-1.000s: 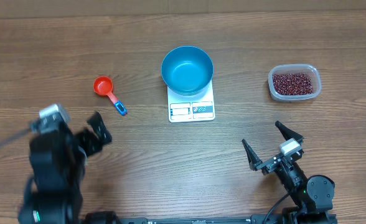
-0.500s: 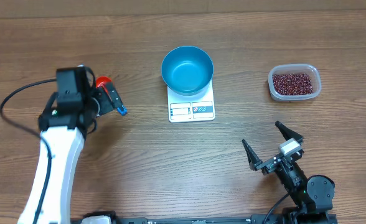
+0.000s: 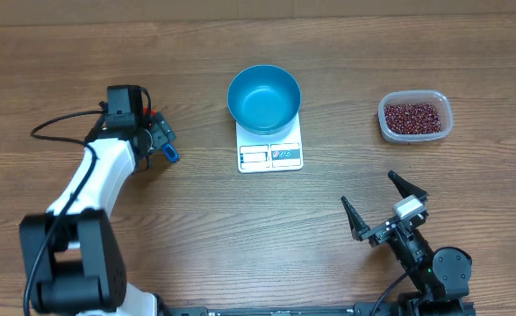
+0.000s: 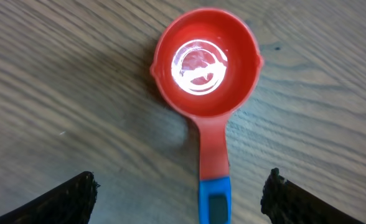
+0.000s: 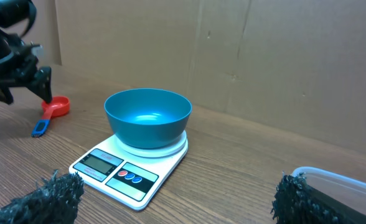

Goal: Scoop item into bowl and weigh 150g on scale
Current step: 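Reach the left gripper to the red scoop and grasp its handle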

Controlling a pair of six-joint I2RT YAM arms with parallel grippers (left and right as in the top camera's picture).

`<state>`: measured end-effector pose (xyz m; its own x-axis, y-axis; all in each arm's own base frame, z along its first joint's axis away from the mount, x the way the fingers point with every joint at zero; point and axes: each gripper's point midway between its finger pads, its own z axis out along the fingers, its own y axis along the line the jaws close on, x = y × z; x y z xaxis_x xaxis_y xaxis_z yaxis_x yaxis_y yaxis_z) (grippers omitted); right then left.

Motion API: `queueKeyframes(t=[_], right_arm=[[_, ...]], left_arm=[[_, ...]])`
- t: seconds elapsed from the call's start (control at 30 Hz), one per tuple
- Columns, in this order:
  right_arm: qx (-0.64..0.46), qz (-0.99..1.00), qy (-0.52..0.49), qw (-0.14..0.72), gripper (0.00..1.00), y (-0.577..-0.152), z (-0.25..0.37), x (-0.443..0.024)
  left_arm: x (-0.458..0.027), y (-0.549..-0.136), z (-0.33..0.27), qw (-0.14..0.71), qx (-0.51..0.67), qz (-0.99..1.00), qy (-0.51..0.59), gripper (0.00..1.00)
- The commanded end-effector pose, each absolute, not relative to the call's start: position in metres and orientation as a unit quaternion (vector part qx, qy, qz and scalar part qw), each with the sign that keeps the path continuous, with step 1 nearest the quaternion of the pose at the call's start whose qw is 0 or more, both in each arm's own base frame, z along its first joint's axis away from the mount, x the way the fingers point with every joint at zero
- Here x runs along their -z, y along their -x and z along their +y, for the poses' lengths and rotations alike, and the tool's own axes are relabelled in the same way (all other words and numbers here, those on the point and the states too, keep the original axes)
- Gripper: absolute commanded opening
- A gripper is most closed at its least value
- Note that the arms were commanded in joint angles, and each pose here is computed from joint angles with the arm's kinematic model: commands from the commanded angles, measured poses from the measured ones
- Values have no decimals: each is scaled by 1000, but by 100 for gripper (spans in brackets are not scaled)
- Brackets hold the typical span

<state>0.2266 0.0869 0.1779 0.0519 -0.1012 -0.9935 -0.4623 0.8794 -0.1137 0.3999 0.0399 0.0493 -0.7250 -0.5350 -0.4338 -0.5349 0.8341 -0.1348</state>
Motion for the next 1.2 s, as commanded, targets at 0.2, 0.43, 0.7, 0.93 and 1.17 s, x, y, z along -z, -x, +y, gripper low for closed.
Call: queueKeyframes(t=[0.2, 0.43, 0.7, 0.93, 1.17], right_arm=[[-134, 673, 211, 696, 100, -226, 89, -177], [-134, 673, 211, 696, 100, -226, 89, -177], [-134, 673, 211, 696, 100, -226, 89, -177], [-134, 673, 211, 696, 100, -226, 89, -177], [-134, 673, 211, 696, 100, -226, 89, -177]], left_arm=[[-21, -422, 37, 243, 7, 910, 336, 82], [-13, -438, 35, 265, 10, 908, 324, 77], [-3, -446, 34, 272, 13, 907, 322, 63], [5, -443, 34, 261, 11, 910, 322, 39], [4, -438, 34, 245, 5, 915, 322, 20]])
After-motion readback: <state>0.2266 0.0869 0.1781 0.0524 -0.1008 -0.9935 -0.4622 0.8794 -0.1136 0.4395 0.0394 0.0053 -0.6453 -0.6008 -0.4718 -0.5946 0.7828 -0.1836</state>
